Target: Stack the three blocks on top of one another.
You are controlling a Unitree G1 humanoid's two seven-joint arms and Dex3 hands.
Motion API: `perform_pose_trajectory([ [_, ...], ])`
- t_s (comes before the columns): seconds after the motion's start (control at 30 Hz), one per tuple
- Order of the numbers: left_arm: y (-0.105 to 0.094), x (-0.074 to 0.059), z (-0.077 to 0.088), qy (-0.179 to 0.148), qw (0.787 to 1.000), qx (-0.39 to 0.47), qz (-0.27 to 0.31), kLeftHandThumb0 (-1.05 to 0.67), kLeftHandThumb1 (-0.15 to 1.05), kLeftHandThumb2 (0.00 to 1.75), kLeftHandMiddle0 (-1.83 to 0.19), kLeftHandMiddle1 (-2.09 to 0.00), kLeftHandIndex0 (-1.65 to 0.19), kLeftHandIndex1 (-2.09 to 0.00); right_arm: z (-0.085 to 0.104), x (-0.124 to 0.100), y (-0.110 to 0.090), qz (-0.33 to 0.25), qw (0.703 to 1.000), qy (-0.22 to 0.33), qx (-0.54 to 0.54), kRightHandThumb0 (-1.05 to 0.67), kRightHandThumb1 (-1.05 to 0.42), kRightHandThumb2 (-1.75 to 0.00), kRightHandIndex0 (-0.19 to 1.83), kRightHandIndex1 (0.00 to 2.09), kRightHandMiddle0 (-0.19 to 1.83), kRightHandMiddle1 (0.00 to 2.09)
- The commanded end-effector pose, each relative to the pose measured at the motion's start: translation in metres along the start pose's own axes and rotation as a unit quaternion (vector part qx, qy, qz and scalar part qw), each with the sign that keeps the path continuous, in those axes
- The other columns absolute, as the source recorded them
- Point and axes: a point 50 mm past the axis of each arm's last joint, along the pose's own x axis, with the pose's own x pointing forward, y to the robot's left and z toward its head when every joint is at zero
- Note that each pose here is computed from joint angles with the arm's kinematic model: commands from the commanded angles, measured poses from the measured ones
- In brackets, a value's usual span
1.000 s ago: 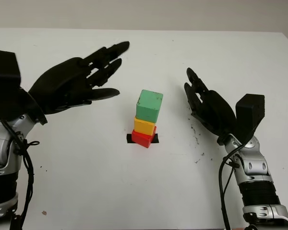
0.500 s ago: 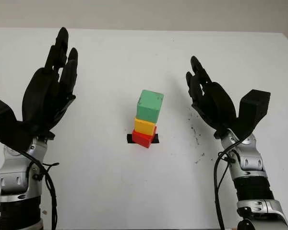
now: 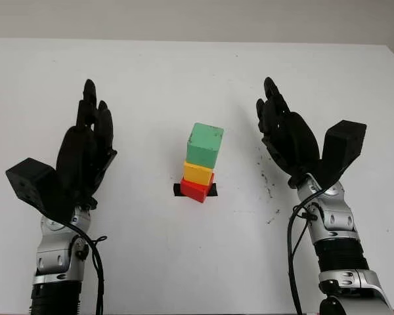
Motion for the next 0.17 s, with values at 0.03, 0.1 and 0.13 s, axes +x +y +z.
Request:
perform_pose_trajectory([
  [0.03,0.0001,-0.0051,-0.0024,0.0,1.0,0.004,-0.002,-0.75,1.05,0.63,0.19,0.0,0.19,0.0,0.0042,-0.0004,0.0021,0.005,1.0,-0.007,-0.003,-0.78,-1.05,-0.73,-0.19,0.0,-0.19,0.0],
  [0.1,0.0007,-0.0063,-0.0028,0.0,1.0,0.008,-0.005,-0.76,1.05,0.63,0.19,0.0,0.19,0.0,0.0031,-0.0012,0.0025,0.004,1.0,-0.003,-0.005,-0.77,-1.05,-0.74,-0.19,0.0,-0.19,0.0],
  [0.13,0.001,-0.0065,-0.0029,0.0,1.0,0.009,-0.005,-0.76,1.05,0.63,0.19,0.0,0.19,0.0,0.0024,-0.0015,0.0027,0.004,1.0,-0.002,-0.005,-0.77,-1.05,-0.75,-0.19,0.0,-0.19,0.0],
])
